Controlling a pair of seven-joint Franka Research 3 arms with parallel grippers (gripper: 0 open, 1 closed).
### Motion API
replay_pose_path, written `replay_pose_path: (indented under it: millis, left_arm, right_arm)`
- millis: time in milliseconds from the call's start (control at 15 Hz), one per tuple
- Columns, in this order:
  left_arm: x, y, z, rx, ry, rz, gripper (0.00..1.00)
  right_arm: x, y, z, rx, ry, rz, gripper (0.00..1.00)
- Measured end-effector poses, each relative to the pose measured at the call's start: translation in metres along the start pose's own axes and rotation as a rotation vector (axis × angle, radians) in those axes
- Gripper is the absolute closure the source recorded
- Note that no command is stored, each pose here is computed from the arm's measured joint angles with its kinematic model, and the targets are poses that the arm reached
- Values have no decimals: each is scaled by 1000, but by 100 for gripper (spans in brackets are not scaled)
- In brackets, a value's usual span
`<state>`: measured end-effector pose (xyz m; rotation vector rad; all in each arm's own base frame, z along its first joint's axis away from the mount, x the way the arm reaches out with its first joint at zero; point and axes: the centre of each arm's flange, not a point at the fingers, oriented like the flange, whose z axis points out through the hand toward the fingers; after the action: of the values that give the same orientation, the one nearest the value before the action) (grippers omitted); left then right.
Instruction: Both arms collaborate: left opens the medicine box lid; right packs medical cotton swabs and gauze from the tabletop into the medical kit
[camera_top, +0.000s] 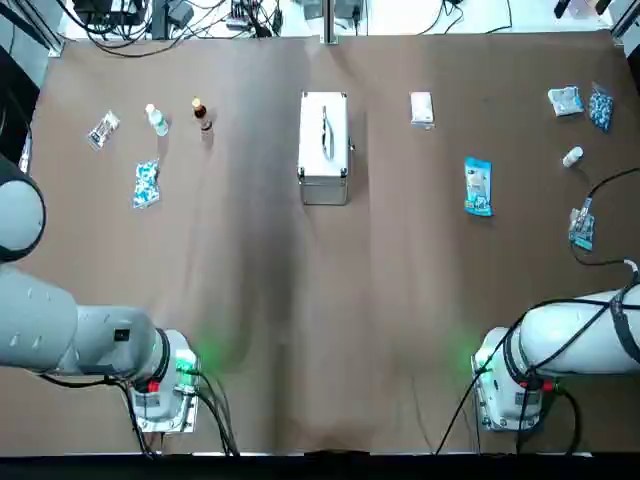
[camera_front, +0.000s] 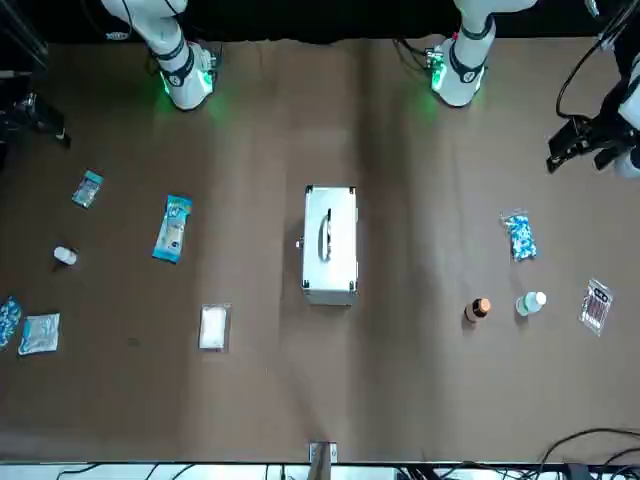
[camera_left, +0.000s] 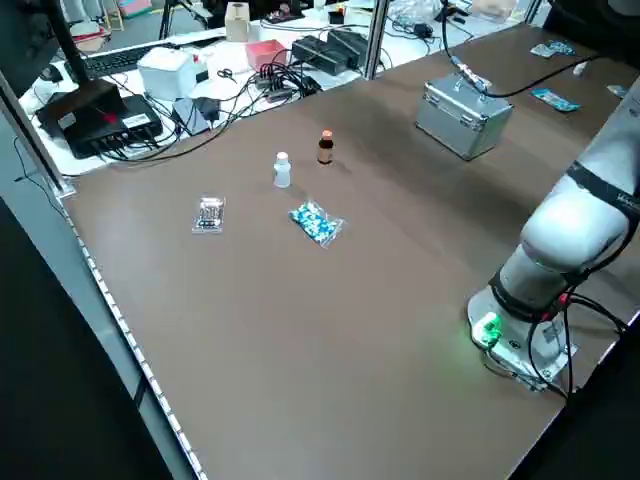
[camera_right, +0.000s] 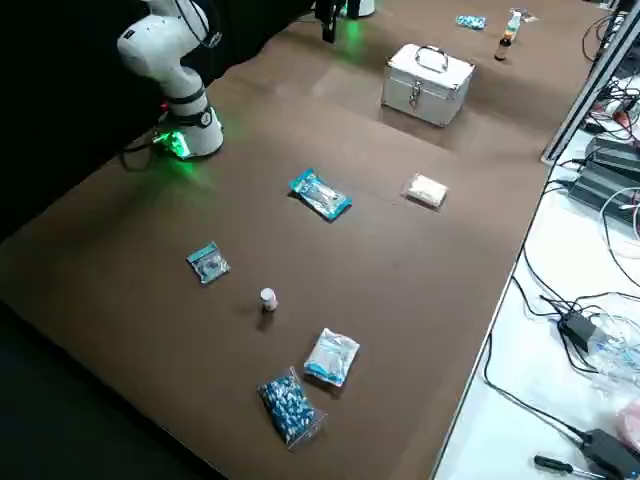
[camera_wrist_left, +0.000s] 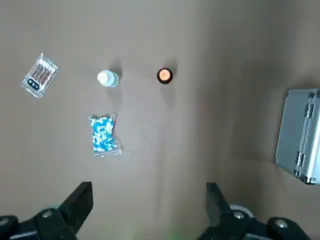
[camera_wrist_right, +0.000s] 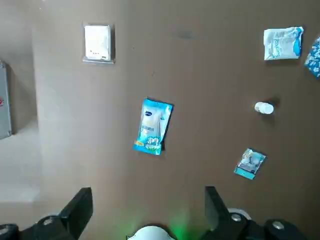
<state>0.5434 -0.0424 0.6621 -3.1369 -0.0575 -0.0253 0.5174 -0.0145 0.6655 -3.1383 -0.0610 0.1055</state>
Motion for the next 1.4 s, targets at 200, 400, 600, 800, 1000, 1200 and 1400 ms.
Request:
replay_pose_path:
  millis: [200, 400, 600, 800, 1000, 1200, 1400]
  left_arm:
    - [0, -1, -1, 0, 1, 2, 0]
    - [-1, -2, -3, 0, 3, -5, 0]
    - [0, -4, -2, 0, 3, -10, 0]
    - [3, 3, 6, 0, -11, 15, 0]
    - [15, 27, 34, 1, -61, 61, 0]
    - [34, 82, 88, -9, -126, 153, 0]
    - [41, 122, 121, -28, -148, 208, 0]
  right_arm:
    - [0, 0, 0, 0, -1, 0, 1]
    - [0, 0, 0, 0, -3, 0, 1]
    - [0, -1, 1, 0, -3, -2, 1]
    - [0, -3, 0, 3, -1, -5, 1]
    - [2, -11, 0, 29, 10, -20, 1]
    - [9, -55, 3, 68, 23, -99, 1]
    - [23, -93, 20, 113, 16, -160, 1]
